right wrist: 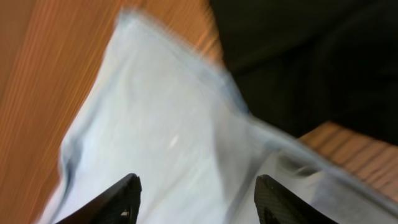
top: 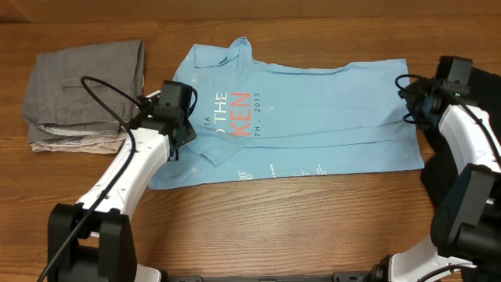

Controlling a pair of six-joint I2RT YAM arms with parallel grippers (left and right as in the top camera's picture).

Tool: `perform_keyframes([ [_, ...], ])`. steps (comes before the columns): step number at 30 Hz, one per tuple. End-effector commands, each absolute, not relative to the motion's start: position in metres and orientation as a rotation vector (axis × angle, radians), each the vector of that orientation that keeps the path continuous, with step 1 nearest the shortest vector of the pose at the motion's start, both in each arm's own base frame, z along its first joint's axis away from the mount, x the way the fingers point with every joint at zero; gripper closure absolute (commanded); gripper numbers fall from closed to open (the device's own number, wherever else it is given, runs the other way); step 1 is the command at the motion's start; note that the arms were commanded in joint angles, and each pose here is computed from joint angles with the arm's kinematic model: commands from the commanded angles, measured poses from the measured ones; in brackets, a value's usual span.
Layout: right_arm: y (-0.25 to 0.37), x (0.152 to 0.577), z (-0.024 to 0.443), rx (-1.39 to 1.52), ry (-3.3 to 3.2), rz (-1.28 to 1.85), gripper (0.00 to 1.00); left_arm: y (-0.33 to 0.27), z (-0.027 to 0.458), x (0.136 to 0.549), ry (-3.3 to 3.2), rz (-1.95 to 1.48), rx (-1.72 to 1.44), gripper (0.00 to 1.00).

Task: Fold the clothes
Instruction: 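Release the folded hem and move the right gripper to the shirt center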

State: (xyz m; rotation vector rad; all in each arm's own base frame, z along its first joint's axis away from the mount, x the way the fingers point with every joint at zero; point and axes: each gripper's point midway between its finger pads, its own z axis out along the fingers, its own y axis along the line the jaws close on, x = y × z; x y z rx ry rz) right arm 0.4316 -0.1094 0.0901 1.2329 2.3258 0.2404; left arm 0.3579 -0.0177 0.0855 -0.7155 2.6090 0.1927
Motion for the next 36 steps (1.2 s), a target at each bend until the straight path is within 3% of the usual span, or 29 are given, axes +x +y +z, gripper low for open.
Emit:
perform_keyframes([
  [1,-0.091,0.447,0.146,0.987,2.338,0.368,0.34,-0.014,0.171,0.374,2.438,0.12,-0.69,0.42],
  [3,-0.072,0.439,0.164,0.861,2.395,0.458,0.27,-0.014,0.204,0.365,2.398,0.075,-0.69,0.37],
  [7,-0.008,0.425,0.198,0.35,2.456,0.718,0.27,-0.022,0.249,0.338,2.353,-0.074,-0.673,0.32],
  [15,0.098,0.39,0.165,-0.254,2.624,0.709,0.25,-0.006,0.279,0.287,2.295,-0.099,-0.745,0.15],
  [19,0.16,0.373,0.136,-0.585,2.673,0.61,0.26,0.015,0.285,0.281,2.247,-0.069,-0.818,0.0],
  [21,0.178,0.367,0.122,-0.678,2.697,0.503,0.27,0.022,0.283,0.28,2.243,-0.054,-0.846,0.0],
  [23,0.195,0.357,0.111,-0.755,2.717,0.443,0.4,0.026,0.279,0.278,2.26,-0.035,-0.863,0.0],
  [28,0.229,0.323,0.102,-0.659,2.847,0.47,0.95,0.025,0.272,0.28,2.288,-0.023,-0.867,0.0],
  [36,0.242,0.301,0.087,-0.339,2.992,0.497,0.96,0.024,0.261,0.287,2.327,-0.001,-0.873,0.0],
])
